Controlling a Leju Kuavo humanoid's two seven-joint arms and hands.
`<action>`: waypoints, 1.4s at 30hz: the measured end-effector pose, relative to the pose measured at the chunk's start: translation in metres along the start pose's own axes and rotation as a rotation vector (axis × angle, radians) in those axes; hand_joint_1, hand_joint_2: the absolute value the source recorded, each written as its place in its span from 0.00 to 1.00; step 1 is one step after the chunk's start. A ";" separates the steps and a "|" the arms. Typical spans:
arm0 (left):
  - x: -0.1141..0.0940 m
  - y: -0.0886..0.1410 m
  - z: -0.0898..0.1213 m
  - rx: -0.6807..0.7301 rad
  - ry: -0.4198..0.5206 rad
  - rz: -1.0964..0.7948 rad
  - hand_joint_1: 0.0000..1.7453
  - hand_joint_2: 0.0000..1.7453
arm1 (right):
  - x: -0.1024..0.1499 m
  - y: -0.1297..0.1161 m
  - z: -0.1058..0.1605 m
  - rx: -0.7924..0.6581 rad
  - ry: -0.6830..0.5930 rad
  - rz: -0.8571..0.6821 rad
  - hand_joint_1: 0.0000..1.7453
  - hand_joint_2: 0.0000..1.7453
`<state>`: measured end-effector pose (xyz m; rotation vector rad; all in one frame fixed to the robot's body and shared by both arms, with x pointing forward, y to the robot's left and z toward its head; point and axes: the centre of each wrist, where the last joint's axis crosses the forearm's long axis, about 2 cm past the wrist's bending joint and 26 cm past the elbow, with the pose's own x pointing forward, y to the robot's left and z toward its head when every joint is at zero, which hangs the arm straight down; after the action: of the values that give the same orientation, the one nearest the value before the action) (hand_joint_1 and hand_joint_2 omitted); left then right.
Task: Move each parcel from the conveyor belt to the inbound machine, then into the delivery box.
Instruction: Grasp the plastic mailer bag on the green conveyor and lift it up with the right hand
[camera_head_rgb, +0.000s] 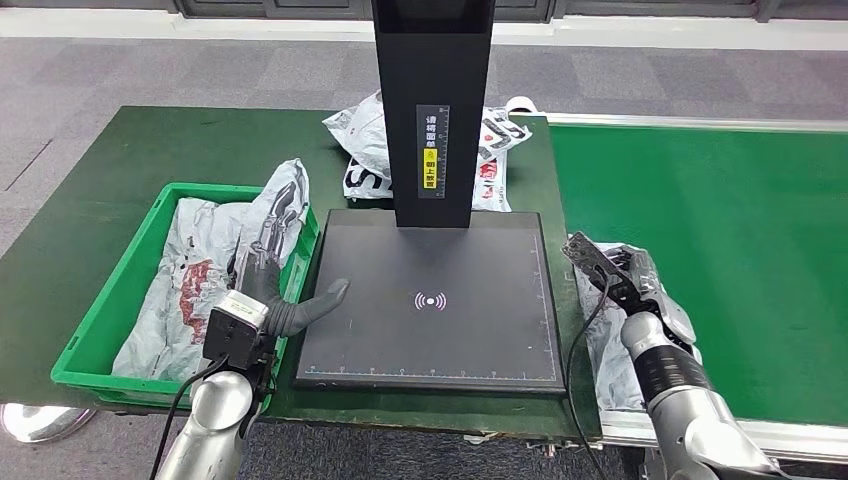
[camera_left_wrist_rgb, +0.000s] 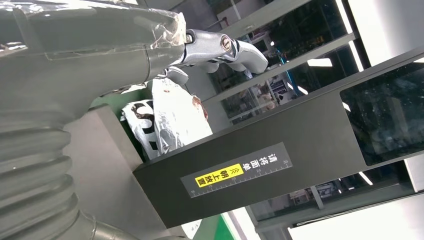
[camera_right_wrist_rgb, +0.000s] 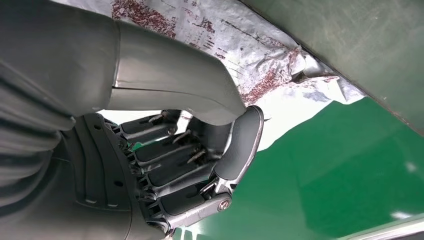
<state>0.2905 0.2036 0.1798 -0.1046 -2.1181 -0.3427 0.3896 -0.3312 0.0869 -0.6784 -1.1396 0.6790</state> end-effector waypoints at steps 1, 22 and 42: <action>0.000 0.000 0.000 0.001 0.000 -0.001 0.00 1.00 | 0.000 0.000 0.000 0.000 0.000 -0.002 1.00 1.00; -0.004 -0.002 0.005 -0.015 0.035 0.007 0.00 1.00 | -0.015 -0.020 -0.005 0.084 0.173 0.198 0.00 1.00; -0.004 -0.005 0.000 -0.064 0.043 0.003 0.00 1.00 | -0.028 -0.013 0.003 0.099 0.219 0.345 0.00 1.00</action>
<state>0.2914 0.1987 0.1757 -0.1363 -2.0651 -0.4075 0.3813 -0.3600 0.0815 -0.8515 -0.7891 0.9222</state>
